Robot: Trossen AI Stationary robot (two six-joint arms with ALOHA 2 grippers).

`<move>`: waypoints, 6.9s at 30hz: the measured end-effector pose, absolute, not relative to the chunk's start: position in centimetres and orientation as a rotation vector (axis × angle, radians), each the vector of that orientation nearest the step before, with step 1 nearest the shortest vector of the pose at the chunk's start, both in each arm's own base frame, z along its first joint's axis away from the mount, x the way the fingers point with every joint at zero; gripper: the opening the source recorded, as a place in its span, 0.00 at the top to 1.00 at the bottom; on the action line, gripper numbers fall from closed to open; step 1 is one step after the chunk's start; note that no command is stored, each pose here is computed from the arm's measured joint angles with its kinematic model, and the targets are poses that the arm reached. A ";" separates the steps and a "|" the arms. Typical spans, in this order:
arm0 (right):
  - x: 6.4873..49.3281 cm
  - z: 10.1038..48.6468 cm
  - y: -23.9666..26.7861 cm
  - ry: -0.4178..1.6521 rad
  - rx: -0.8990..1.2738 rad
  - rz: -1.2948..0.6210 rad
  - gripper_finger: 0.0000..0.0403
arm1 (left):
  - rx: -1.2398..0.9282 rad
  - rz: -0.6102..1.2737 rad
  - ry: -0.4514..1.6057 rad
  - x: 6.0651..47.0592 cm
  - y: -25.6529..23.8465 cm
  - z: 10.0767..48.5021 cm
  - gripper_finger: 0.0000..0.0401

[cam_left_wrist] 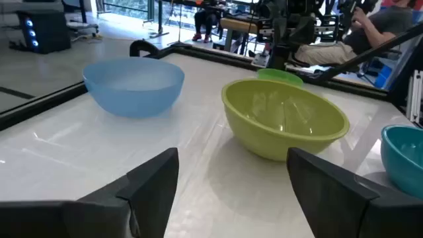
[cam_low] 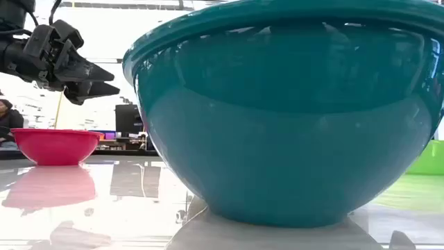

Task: Nest bowls inside each other
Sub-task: Stack the transparent blue bowl on top of the green bowl, then stack the blue bowl on top of the transparent blue bowl

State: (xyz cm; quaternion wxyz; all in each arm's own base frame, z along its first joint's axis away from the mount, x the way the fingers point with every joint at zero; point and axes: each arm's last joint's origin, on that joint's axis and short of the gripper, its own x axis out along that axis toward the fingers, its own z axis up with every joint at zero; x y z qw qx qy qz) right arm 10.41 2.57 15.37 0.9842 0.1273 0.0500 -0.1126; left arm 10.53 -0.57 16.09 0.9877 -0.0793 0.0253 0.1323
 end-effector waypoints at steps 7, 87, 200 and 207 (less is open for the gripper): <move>10.4 15.4 2.4 0.087 0.271 -0.249 0.72 | -0.159 0.277 0.050 10.5 -0.5 16.1 0.33; 37.5 22.5 -16.1 0.963 0.275 -0.211 0.40 | -0.334 0.309 -0.470 13.0 0.8 39.4 0.33; 29.1 28.5 13.9 0.914 0.801 -0.002 0.27 | -0.427 0.263 -0.353 13.6 0.7 38.2 0.33; 28.2 24.5 14.8 0.893 0.886 -0.036 0.27 | -0.466 0.259 -0.360 13.6 0.7 38.2 0.33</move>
